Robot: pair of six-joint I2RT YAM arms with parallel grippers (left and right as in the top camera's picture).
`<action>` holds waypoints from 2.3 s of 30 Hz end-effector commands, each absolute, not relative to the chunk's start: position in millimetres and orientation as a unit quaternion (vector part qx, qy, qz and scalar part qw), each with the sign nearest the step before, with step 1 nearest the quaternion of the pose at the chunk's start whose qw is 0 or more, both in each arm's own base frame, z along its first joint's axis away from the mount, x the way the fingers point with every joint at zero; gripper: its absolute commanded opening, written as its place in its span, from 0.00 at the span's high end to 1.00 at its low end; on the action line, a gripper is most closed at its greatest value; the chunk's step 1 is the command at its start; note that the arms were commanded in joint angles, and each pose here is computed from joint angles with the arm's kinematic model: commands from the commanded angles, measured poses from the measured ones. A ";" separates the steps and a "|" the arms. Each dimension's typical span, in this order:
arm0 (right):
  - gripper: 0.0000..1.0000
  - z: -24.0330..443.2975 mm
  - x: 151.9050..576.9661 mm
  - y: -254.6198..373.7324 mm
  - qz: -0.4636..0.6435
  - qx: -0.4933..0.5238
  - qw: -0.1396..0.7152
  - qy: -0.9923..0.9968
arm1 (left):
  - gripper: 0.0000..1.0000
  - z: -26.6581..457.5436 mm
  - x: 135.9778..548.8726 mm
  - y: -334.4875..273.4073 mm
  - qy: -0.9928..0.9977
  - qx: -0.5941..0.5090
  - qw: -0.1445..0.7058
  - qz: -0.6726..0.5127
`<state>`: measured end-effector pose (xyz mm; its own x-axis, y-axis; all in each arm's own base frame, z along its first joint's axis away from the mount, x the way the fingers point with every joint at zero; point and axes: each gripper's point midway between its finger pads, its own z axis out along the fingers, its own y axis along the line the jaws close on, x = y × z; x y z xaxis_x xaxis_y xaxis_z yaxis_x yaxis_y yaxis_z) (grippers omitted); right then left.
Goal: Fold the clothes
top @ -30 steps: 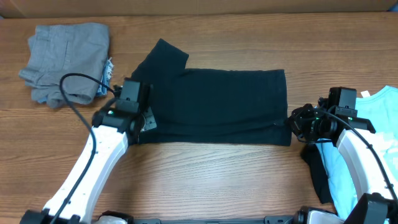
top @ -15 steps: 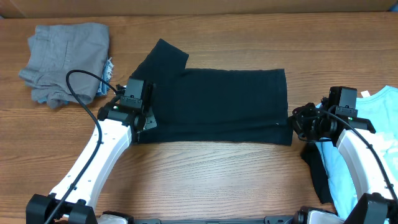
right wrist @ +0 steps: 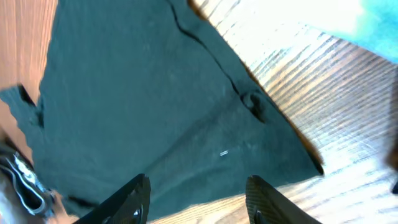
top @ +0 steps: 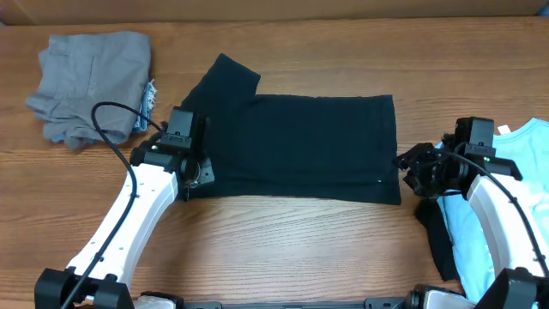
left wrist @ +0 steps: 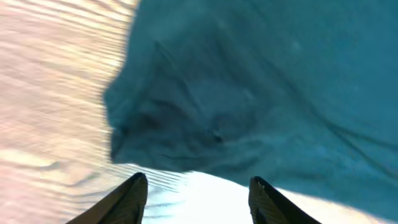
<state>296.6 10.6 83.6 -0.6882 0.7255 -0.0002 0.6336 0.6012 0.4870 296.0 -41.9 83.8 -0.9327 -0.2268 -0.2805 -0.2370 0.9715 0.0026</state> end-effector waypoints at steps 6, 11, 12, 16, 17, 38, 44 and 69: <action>0.46 110.7 309.3 9.8 0.231 0.320 0.127 0.910 | 0.48 64.5 292.4 -74.1 0.995 0.031 0.090 -0.034; 0.46 110.6 308.9 9.9 0.231 0.321 0.126 0.910 | 0.50 35.6 292.2 -74.2 0.996 0.065 0.052 -0.024; 0.46 110.6 308.8 9.9 0.231 0.321 0.126 0.910 | 0.51 31.6 294.2 -73.9 0.996 0.066 0.051 -0.022; 0.46 110.4 308.3 10.0 0.230 0.321 0.125 0.910 | 0.54 26.3 302.0 -75.8 0.996 0.066 0.060 -0.023; 0.46 110.3 308.0 10.1 0.230 0.321 0.124 0.910 | 0.55 26.5 303.2 -76.0 0.996 0.064 0.063 -0.024; 0.30 170.0 361.9 12.3 0.263 0.227 0.198 0.917 | 0.27 169.3 371.3 -95.2 0.982 0.074 0.165 -0.052; 0.18 114.5 301.3 -3.3 0.169 0.282 0.051 0.943 | 0.32 131.2 314.3 -78.7 0.999 0.005 0.039 -0.030; 0.20 -0.1 251.6 15.2 0.191 0.378 -0.009 0.906 | 0.29 20.8 279.5 -27.0 0.988 -0.148 -0.014 -0.038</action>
<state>258.1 14.1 9.7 -0.7488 0.6487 0.1358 0.6481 0.6738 0.3549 290.7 -24.6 35.3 -0.9617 -0.2738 -0.0083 -0.2726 0.9595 -0.0713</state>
